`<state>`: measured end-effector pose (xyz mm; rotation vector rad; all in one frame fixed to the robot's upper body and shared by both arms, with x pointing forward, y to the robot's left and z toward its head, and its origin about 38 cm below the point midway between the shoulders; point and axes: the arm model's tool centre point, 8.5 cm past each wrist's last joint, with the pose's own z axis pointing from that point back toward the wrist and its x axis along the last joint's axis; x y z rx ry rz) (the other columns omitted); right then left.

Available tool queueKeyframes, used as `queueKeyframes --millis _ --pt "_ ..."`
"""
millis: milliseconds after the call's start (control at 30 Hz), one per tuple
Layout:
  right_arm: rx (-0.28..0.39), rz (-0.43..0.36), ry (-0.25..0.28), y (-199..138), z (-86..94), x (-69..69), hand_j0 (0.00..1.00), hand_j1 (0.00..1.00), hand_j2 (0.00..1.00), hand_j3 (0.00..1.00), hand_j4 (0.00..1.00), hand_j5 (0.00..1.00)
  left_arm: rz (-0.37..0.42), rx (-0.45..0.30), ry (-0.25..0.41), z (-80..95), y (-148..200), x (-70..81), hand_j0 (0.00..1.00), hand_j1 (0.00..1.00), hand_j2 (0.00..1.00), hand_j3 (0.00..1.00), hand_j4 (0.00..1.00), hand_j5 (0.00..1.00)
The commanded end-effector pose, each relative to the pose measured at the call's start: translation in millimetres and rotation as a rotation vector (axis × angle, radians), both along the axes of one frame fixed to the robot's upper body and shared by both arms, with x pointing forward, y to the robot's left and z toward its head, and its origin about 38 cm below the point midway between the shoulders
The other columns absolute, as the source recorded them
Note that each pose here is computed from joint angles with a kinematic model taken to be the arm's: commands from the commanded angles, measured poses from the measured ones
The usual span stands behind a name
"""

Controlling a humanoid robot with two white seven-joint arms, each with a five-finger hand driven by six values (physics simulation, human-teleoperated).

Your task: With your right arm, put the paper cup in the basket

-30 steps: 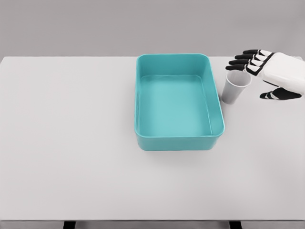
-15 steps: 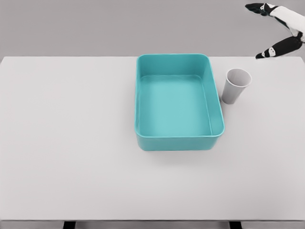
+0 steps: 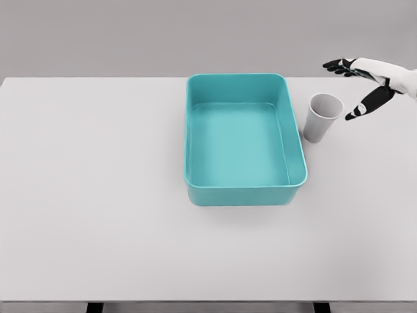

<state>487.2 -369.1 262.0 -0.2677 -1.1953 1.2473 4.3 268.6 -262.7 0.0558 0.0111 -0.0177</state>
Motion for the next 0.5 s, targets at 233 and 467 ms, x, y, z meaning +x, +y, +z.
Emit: queueKeyframes --millis 233,467 --pt "-0.038 -0.016 0.063 -9.2 -25.1 7.8 1.00 1.00 1.00 1.00 1.00 1.00 0.000 0.000 0.001 0.0 0.0 -0.3 1.00 1.00 1.00 1.00 1.00 1.00" --pt "-0.039 -0.005 0.062 -7.4 -32.8 15.3 1.00 1.00 1.00 1.00 1.00 1.00 0.000 0.000 -0.001 0.0 0.0 0.3 1.00 1.00 1.00 1.00 1.00 1.00"
